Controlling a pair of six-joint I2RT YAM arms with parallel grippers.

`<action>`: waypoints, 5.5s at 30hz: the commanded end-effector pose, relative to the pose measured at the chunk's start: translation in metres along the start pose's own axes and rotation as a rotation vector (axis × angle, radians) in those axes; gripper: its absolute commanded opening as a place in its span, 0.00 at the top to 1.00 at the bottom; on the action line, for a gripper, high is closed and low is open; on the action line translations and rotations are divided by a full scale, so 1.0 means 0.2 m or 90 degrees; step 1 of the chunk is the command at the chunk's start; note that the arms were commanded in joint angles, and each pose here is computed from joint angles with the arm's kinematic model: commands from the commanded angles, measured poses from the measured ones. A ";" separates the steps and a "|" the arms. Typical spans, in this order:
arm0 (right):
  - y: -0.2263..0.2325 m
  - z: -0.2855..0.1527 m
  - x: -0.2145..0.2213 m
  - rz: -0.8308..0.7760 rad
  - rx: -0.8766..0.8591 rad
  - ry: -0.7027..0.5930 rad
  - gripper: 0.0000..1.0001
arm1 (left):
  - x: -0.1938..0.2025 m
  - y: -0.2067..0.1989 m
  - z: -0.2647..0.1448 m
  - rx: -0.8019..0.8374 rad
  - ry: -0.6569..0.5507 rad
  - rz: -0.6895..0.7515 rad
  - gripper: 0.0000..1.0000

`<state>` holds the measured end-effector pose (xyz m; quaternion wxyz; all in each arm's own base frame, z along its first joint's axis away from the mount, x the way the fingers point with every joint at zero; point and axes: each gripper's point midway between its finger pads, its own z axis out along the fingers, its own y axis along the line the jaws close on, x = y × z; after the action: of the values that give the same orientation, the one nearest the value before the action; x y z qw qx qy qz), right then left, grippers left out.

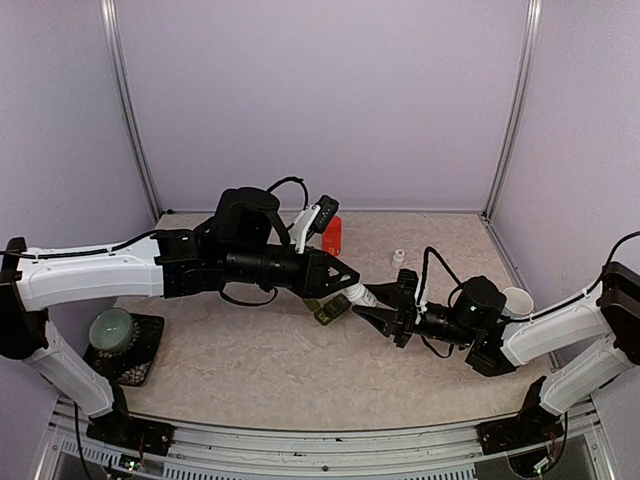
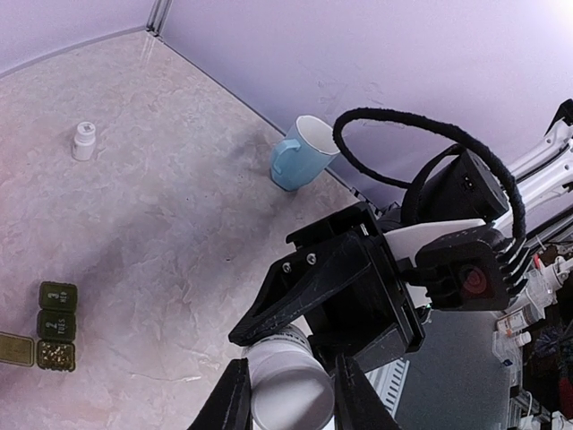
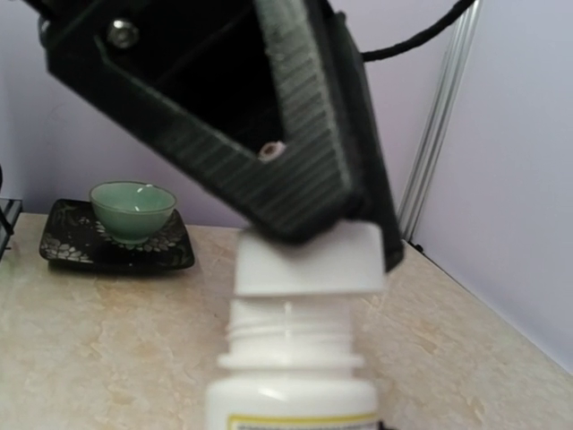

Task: Sort the pills into containers

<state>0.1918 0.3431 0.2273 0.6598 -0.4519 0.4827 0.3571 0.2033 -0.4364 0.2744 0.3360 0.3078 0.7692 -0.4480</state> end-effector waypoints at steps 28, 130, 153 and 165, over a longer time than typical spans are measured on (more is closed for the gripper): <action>0.01 0.02 -0.11 -0.026 -0.010 -0.029 0.94 | 0.02 -0.01 0.01 0.002 -0.002 0.002 0.73; -0.01 -0.04 -0.22 0.019 0.001 -0.029 0.95 | -0.07 0.01 0.01 -0.025 0.012 0.031 0.39; -0.05 -0.06 -0.27 0.016 0.033 -0.040 0.94 | 0.02 0.01 0.00 -0.012 0.033 0.032 0.42; -0.06 -0.05 -0.27 0.018 0.037 -0.042 0.95 | 0.05 0.01 0.00 -0.011 0.041 0.038 0.48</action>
<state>0.1882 0.3273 0.2571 0.6611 -0.4285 0.5025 0.3561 0.2002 -0.4395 0.2740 0.3262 0.3378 0.7685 -0.4346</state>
